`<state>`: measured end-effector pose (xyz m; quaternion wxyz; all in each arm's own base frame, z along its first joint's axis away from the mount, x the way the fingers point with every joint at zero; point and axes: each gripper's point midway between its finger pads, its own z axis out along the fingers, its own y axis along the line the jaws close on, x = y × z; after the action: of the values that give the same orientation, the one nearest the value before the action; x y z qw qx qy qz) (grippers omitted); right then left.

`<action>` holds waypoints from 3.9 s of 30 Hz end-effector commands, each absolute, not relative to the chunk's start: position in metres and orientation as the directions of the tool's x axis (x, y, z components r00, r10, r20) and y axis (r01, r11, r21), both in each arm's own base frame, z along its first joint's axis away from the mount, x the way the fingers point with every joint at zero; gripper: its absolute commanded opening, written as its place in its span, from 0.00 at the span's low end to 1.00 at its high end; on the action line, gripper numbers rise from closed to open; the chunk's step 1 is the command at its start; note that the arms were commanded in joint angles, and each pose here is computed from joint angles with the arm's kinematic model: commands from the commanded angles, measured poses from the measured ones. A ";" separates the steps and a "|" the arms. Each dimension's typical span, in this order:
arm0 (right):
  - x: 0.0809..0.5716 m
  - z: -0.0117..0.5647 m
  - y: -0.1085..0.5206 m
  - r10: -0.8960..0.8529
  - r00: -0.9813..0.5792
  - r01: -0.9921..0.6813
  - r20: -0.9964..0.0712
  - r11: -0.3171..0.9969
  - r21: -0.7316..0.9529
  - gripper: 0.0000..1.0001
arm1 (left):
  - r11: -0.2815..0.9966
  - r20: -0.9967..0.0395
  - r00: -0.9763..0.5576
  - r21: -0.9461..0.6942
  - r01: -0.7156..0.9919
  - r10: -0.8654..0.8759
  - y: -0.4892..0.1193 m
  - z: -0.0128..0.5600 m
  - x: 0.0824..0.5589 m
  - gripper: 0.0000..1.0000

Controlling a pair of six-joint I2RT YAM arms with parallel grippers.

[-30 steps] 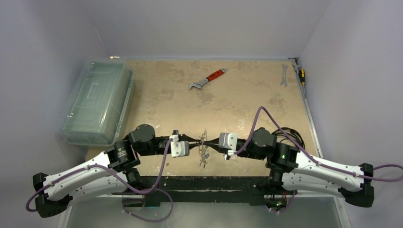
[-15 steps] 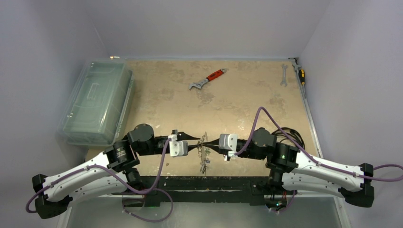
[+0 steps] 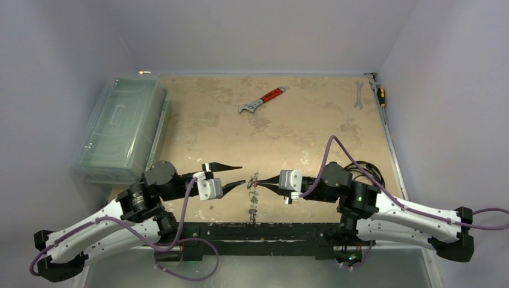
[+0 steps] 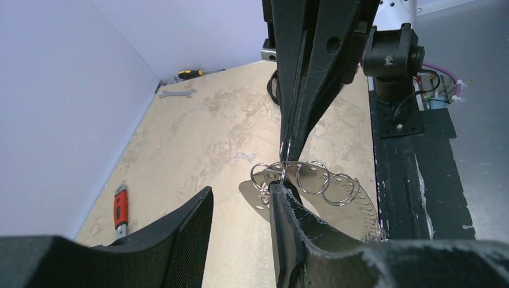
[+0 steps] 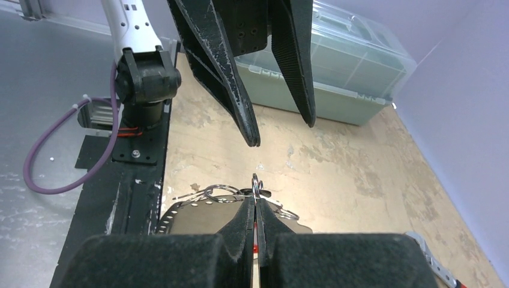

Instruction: Put the keys on the keyring

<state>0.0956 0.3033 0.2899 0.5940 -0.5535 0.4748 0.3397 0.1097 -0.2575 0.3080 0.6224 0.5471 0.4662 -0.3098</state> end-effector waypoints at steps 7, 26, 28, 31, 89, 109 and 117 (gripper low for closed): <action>0.094 0.324 0.308 -0.017 0.354 -0.918 -0.935 0.184 -0.351 0.00 | 0.129 -0.927 0.364 0.374 0.919 0.090 -0.277 0.312 0.103 0.34; 0.097 0.323 0.306 -0.018 0.352 -0.915 -0.936 0.206 -0.348 0.00 | 0.111 -0.934 0.348 0.355 0.928 0.077 -0.282 0.308 0.101 0.37; 0.097 0.325 0.306 -0.014 0.353 -0.914 -0.935 0.206 -0.348 0.00 | 0.108 -0.935 0.345 0.352 0.930 0.080 -0.284 0.306 0.102 0.34; 0.097 0.323 0.307 -0.019 0.355 -0.914 -0.935 0.201 -0.351 0.00 | 0.096 -0.937 0.339 0.346 0.933 0.080 -0.286 0.305 0.101 0.29; 0.103 0.288 0.317 -0.175 0.332 -0.922 -0.927 0.147 -0.358 0.00 | 0.063 -0.918 0.360 0.375 0.925 0.168 -0.289 0.268 0.109 0.00; 0.090 0.388 0.277 0.318 0.460 -0.868 -0.829 0.356 -0.345 0.00 | 0.134 -0.902 0.431 0.426 0.895 -0.009 -0.276 0.372 0.099 0.36; 0.073 0.427 0.247 0.595 0.454 -0.884 -0.663 0.392 -0.253 0.00 | 0.097 -0.921 0.372 0.362 0.927 -0.119 -0.296 0.382 0.093 0.45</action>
<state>0.0911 0.2816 0.3533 0.7386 -0.4083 0.3513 0.4055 0.1007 -0.2855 0.3698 0.6361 0.5466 0.4009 -0.3687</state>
